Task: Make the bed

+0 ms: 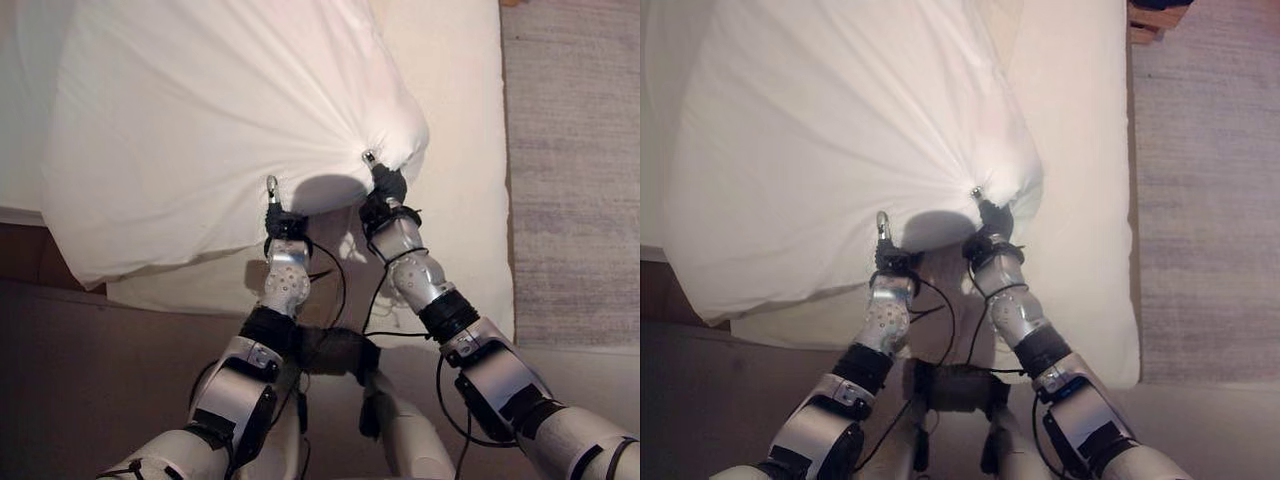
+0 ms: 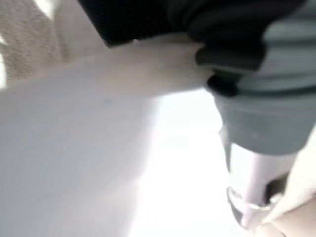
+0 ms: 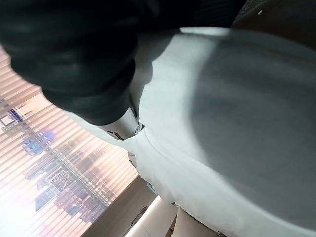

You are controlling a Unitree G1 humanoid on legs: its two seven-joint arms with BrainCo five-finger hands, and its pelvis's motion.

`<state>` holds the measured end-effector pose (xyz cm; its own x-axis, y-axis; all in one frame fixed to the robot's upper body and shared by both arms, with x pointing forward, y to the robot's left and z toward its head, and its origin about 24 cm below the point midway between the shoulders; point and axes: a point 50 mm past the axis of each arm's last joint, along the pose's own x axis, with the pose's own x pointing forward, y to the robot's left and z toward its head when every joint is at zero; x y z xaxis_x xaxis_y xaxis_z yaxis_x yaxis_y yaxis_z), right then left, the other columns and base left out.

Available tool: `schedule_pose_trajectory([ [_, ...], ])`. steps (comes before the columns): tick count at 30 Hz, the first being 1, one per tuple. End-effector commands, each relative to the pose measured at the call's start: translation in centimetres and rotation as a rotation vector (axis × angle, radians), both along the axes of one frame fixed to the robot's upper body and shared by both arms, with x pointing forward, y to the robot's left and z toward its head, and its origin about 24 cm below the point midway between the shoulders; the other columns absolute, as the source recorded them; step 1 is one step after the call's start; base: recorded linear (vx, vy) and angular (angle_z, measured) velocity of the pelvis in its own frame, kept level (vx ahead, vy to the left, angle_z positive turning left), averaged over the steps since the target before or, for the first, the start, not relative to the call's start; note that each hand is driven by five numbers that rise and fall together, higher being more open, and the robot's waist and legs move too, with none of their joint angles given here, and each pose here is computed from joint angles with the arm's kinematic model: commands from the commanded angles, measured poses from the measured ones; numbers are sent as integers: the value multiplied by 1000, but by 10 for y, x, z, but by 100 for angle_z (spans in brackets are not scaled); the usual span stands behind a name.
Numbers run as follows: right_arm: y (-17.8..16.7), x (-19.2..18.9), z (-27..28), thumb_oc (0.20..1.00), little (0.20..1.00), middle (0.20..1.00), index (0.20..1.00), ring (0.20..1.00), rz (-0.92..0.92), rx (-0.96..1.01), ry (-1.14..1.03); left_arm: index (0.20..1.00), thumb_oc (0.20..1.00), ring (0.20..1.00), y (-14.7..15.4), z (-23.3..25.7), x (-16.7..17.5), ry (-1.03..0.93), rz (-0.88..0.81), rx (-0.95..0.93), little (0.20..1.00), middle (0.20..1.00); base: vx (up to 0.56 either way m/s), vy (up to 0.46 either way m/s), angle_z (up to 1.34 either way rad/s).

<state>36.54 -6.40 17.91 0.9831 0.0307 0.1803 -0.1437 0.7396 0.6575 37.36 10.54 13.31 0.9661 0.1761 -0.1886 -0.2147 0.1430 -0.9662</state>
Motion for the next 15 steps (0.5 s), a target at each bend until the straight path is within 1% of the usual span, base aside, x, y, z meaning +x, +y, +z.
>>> schedule_pose_trajectory([
  [1, -64, -16, 2, 200, 200, 200, 200, 200, -257, 159, -142, 1000, 1000, 1000, 88, 2, 0, 19, 359, 77, 1000, 1000, 0, 0, 0],
  [7, -74, -17, -10, 200, 200, 200, 200, 200, -293, 172, -109, 1000, 1000, 1000, 115, 0, -7, 38, 445, 140, 1000, 1000, 0, 0, 0],
  [15, -79, -17, -20, 200, 200, 200, 200, 200, -312, 185, -80, 1000, 1000, 1000, 130, -6, -12, 69, 494, 177, 1000, 1000, 0, 0, 0],
])
